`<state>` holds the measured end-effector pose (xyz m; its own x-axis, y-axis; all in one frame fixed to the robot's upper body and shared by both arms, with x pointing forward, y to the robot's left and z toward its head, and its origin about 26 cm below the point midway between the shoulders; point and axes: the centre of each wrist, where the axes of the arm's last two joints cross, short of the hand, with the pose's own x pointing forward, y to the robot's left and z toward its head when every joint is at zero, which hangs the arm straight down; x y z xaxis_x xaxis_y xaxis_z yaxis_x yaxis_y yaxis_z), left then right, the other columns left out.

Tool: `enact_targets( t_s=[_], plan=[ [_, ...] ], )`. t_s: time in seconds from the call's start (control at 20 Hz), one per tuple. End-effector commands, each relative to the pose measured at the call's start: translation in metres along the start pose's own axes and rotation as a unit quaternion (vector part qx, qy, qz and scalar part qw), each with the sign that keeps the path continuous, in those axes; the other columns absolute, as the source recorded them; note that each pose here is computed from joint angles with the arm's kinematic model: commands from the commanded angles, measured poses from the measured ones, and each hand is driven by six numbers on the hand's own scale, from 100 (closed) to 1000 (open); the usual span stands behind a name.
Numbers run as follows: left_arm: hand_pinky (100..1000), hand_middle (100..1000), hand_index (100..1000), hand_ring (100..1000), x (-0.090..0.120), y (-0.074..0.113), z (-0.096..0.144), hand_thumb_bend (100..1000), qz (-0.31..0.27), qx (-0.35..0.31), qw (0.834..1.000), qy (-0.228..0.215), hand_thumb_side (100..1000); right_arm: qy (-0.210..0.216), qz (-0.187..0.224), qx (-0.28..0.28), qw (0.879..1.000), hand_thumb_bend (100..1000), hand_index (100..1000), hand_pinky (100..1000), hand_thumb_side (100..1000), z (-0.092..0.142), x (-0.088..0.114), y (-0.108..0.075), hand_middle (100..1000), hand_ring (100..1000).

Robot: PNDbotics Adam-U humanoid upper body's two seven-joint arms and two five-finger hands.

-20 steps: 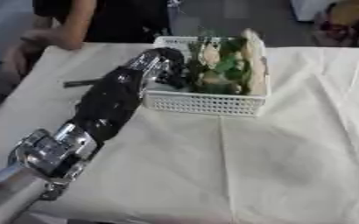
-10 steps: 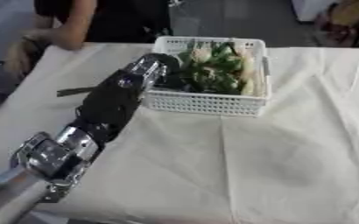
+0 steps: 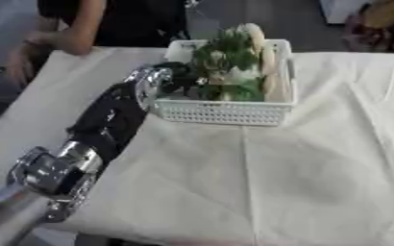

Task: Pick up objects on the table and place them in the box.

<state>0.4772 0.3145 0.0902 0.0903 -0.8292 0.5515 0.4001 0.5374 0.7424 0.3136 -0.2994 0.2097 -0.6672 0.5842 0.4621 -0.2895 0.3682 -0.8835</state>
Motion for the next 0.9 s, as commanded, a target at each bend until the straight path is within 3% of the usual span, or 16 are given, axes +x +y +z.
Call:
enact_targets(
  t_s=[0.05,0.25,0.9],
  plan=[
    [813,1000,1000,917,0.0,0.046,0.015,695,0.051,0.06,0.997,-0.015,1000,-0.007,0.015,-0.002,1.0,100,943,522,313,-0.001,0.004,-0.007,841,529],
    [831,1000,1000,927,0.005,0.059,0.021,686,0.045,0.083,0.995,-0.013,1000,-0.004,0.015,-0.001,1.0,100,943,523,313,0.0,0.003,-0.007,841,530],
    [881,1000,1000,945,0.018,0.066,0.023,679,-0.022,0.083,0.996,0.001,1000,-0.003,0.016,-0.001,1.0,100,943,522,312,0.001,0.003,-0.007,841,529]
  ],
)
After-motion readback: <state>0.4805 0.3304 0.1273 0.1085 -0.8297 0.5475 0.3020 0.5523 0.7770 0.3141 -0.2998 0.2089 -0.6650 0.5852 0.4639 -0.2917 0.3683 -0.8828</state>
